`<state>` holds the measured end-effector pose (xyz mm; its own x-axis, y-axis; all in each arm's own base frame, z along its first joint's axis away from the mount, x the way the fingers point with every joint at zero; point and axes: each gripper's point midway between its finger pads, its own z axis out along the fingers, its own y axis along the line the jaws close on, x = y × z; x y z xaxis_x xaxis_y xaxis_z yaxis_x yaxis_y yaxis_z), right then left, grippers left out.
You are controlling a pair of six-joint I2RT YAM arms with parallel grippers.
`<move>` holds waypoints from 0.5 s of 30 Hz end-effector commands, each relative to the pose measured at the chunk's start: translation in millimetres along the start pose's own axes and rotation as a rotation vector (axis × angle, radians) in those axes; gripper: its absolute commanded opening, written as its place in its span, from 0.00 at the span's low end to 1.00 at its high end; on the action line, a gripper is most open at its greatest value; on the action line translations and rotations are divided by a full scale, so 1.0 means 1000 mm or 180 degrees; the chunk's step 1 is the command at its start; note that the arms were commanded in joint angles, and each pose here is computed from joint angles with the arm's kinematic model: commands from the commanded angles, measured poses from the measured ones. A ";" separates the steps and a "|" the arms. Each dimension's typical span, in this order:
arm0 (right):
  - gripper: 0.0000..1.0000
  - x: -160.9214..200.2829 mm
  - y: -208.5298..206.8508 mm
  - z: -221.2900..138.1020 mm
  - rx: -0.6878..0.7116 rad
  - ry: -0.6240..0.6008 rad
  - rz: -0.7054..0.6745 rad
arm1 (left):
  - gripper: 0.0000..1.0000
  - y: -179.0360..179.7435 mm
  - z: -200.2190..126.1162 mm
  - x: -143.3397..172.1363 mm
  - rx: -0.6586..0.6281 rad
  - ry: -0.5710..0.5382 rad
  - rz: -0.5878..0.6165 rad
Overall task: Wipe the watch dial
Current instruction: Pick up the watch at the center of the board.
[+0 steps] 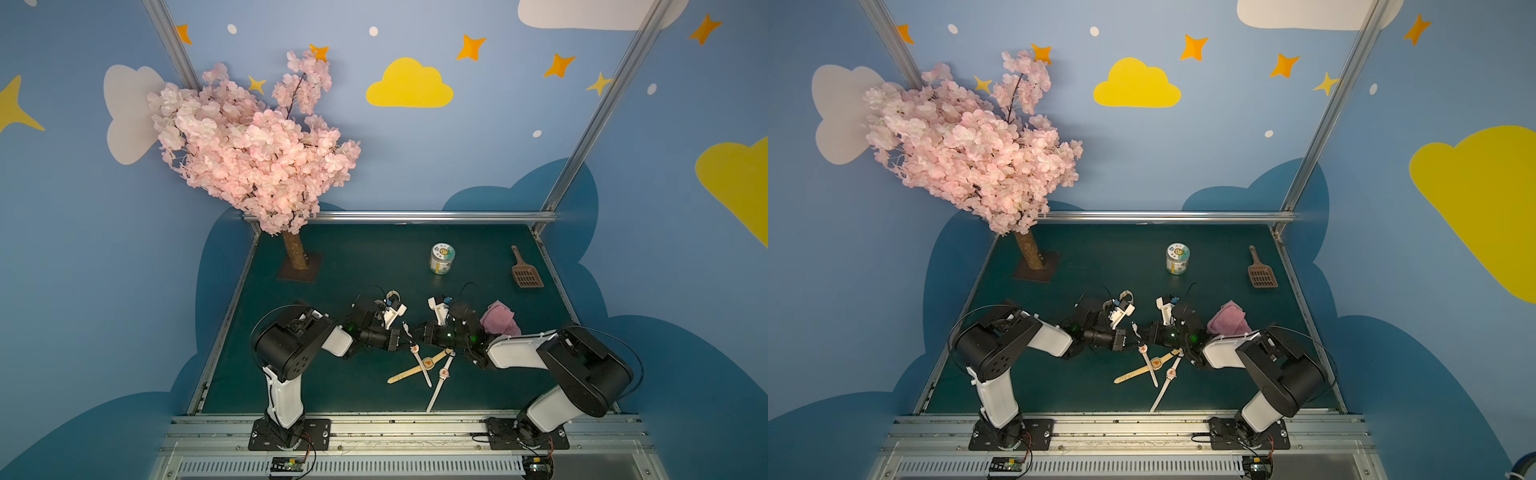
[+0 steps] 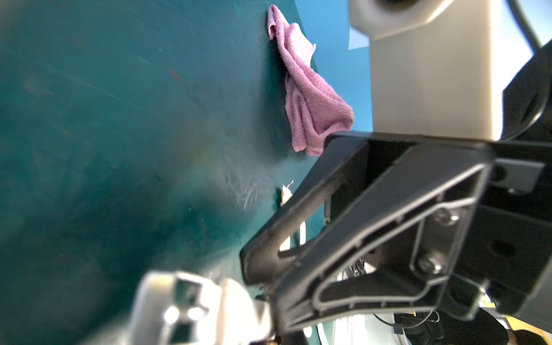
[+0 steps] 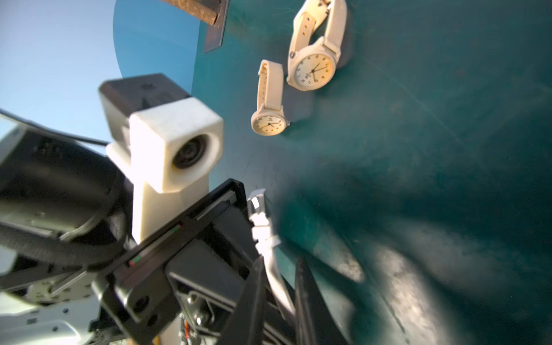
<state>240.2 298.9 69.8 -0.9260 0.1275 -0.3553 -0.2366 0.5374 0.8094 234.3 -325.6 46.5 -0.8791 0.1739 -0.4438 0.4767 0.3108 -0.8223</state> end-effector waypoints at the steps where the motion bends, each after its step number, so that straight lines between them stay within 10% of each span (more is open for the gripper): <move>1: 0.38 0.002 0.013 -0.011 -0.0088 0.0215 -0.0122 | 0.12 -0.016 -0.002 0.002 0.0217 0.0106 0.0178; 15: 0.44 0.003 0.047 -0.046 -0.0069 0.0511 -0.0426 | 0.13 -0.065 -0.021 0.002 0.0510 0.0325 0.0519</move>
<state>222.7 295.3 139.8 -0.9038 -0.0517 -0.4248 -0.3944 0.4859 0.7799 206.7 -324.2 90.8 -0.8131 0.2752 -0.5130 0.5662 0.1685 -0.8069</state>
